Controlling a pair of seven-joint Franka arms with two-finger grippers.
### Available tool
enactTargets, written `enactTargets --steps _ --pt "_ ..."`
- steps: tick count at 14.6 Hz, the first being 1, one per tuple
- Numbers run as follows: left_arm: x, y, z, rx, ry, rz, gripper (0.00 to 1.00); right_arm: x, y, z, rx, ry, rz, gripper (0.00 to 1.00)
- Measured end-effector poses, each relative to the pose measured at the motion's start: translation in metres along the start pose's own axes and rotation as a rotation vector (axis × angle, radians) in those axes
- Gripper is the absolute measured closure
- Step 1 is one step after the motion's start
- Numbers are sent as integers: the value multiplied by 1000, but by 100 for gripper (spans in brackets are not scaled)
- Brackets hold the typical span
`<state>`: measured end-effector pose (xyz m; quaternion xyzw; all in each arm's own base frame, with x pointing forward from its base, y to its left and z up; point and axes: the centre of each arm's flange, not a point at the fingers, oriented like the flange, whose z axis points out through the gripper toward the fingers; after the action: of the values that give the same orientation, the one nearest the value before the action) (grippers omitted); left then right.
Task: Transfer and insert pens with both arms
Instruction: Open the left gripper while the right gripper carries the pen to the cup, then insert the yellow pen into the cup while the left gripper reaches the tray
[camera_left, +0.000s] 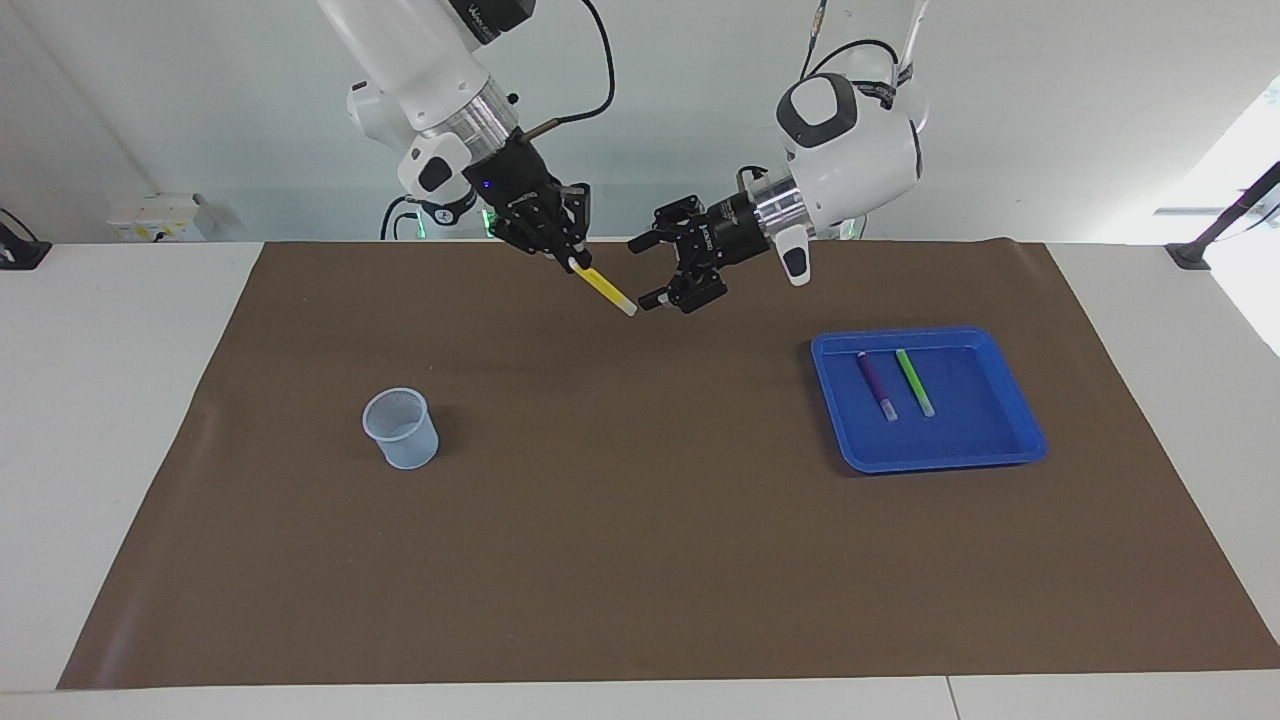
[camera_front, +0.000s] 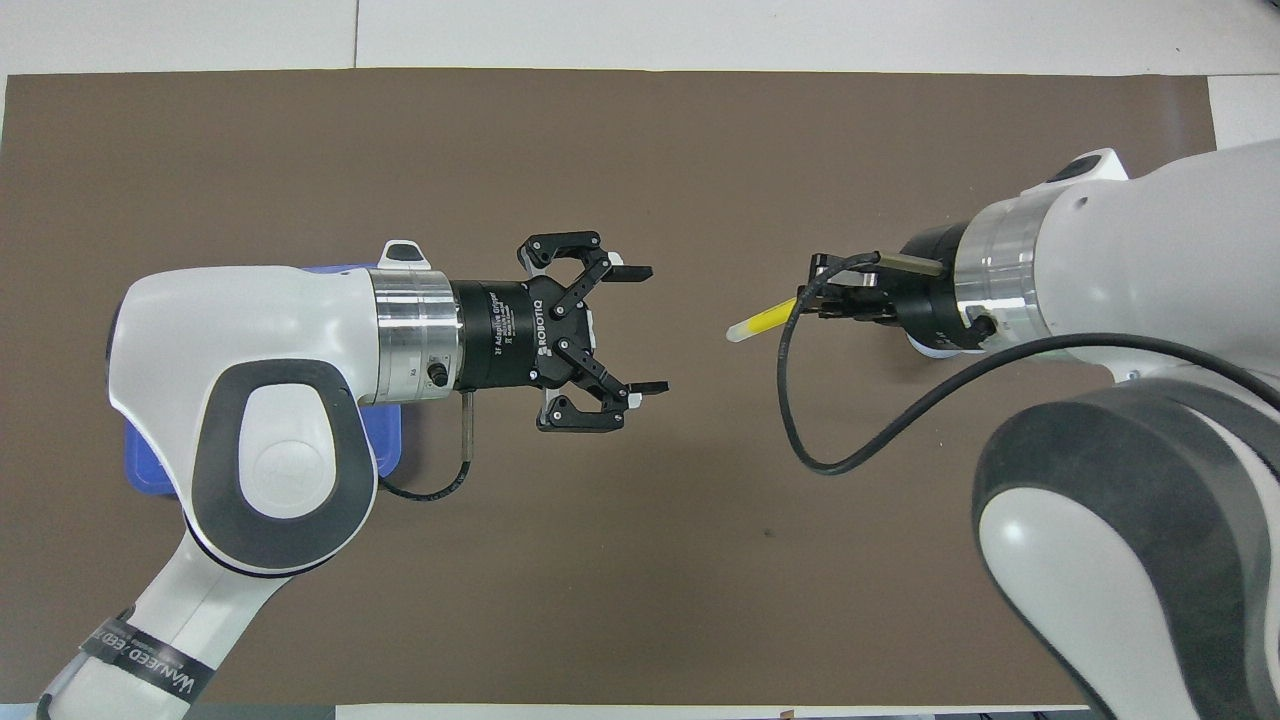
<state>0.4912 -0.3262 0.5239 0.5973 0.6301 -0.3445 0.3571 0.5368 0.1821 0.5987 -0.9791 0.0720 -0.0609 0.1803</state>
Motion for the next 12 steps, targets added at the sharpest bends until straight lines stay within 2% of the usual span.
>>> enactTargets --steps 2,5,7,12 --pt "9 7 -10 5 93 64 0 10 41 -1 -60 11 -69 83" --pt "16 16 -31 55 297 207 0 18 112 -4 -147 9 -175 83" --pt "22 26 -57 89 408 260 0 20 149 -6 -180 27 -228 83" --pt "59 45 -111 204 560 437 0 20 199 16 -217 52 -297 83"
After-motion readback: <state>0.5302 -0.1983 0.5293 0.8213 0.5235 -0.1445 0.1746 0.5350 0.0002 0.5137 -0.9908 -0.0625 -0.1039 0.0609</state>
